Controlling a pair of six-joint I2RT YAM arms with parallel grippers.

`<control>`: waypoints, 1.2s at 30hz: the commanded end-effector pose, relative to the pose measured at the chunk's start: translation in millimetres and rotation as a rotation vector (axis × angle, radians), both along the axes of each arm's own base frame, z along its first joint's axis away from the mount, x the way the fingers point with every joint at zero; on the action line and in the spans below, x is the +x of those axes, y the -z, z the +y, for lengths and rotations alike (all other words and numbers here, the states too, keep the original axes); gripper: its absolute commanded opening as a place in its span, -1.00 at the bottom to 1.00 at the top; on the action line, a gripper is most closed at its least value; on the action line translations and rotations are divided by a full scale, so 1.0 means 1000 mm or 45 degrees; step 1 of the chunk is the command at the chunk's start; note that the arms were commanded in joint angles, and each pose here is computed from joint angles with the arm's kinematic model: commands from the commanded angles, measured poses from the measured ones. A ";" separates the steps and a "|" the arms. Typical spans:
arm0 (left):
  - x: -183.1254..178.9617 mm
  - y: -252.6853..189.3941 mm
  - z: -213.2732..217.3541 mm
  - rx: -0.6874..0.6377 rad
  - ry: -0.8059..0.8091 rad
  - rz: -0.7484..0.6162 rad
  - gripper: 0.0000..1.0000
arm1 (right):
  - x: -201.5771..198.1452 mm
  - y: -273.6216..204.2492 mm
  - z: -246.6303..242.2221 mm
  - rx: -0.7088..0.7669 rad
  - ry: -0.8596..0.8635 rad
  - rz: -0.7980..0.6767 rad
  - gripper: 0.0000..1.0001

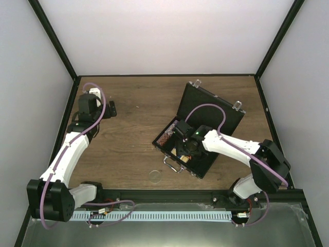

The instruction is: Pack up texas hold em set

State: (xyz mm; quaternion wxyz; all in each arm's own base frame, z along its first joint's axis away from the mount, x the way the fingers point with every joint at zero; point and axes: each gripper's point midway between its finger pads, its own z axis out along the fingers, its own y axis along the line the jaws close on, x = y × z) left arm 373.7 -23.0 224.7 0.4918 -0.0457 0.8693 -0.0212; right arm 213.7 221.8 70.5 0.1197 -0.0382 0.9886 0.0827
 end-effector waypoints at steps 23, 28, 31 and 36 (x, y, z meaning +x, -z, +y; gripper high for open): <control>0.002 0.005 -0.005 -0.004 0.030 0.021 1.00 | -0.011 0.022 -0.004 -0.109 -0.120 0.132 0.04; 0.002 0.004 -0.005 -0.005 0.030 0.017 1.00 | -0.008 0.021 0.000 -0.109 -0.127 0.135 0.04; 0.002 0.004 -0.005 -0.006 0.034 0.016 1.00 | -0.007 0.021 0.001 -0.111 -0.127 0.133 0.04; 0.002 0.003 -0.005 -0.007 0.033 0.013 1.00 | -0.006 0.024 0.001 -0.129 -0.128 0.143 0.04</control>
